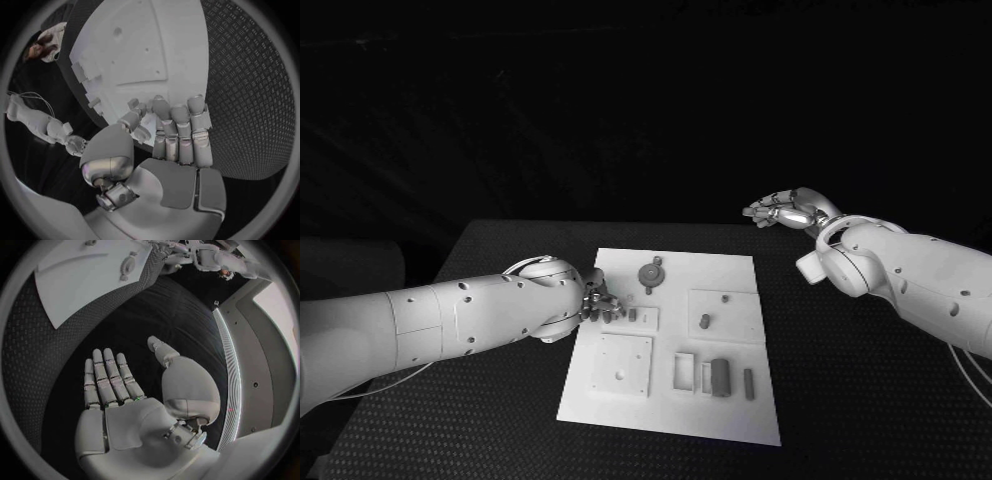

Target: Assemble the parts on the task board

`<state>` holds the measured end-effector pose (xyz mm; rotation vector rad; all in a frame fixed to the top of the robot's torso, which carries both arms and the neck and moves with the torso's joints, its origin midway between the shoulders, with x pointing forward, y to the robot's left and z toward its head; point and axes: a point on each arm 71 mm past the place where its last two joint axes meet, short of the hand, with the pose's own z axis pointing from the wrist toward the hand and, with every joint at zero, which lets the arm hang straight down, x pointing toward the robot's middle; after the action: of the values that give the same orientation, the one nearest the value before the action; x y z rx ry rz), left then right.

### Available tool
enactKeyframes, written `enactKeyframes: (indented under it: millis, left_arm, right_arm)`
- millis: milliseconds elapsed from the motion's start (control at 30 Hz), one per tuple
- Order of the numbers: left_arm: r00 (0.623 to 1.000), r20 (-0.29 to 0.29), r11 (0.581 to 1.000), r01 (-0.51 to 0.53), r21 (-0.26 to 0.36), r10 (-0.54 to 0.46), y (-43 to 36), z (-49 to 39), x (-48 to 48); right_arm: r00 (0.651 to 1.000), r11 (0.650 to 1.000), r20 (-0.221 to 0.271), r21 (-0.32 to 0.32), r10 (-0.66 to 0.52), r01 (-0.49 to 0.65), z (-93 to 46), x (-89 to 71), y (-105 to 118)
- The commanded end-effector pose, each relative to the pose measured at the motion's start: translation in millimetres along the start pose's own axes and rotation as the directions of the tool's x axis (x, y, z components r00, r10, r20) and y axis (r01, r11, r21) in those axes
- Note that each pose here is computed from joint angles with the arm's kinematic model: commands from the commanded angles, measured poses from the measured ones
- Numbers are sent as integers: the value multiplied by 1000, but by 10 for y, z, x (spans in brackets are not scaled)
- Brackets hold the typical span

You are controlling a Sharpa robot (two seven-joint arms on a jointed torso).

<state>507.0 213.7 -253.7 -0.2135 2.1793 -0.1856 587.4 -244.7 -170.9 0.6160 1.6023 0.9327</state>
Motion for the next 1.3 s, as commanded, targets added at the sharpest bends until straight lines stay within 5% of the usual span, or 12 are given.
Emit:
enactKeyframes:
  millis: [33, 367, 600, 700, 800, 867, 1067, 1300]
  left_arm:
    - [1000, 20, 1000, 21, 16, -21, -3, -4, -25]
    - [995, 37, 995, 93, 33, -94, -69, -35, -143]
    - [970, 88, 973, 222, 67, -228, -121, -76, -403]
    - [952, 123, 957, 269, 109, -281, -148, -79, -498]
    - [942, 105, 930, 289, 225, -318, -238, -45, -545]
    - [950, 103, 924, 256, 282, -295, -304, -28, -556]
    - [964, 222, 897, 36, 440, -148, -491, -22, -542]
    - [938, 346, 871, -200, 450, 37, -572, 35, -417]
  right_arm:
    - [1000, 1000, -10, -11, 1, -2, -3, 9, 1]
    - [1000, 1000, -11, -7, 2, -2, -3, 18, -15]
    - [1000, 1000, -11, -5, 2, -2, -3, 21, -20]
    - [1000, 1000, -11, -5, 2, -2, -1, 23, -19]
    - [1000, 1000, -12, -6, 2, -2, 3, 30, -16]
    - [1000, 1000, -14, -7, 3, -3, 6, 38, -11]
    - [1000, 1000, -14, -6, 3, -3, 6, 36, -19]
    - [1000, 1000, -14, -5, 3, -3, 11, 40, -18]
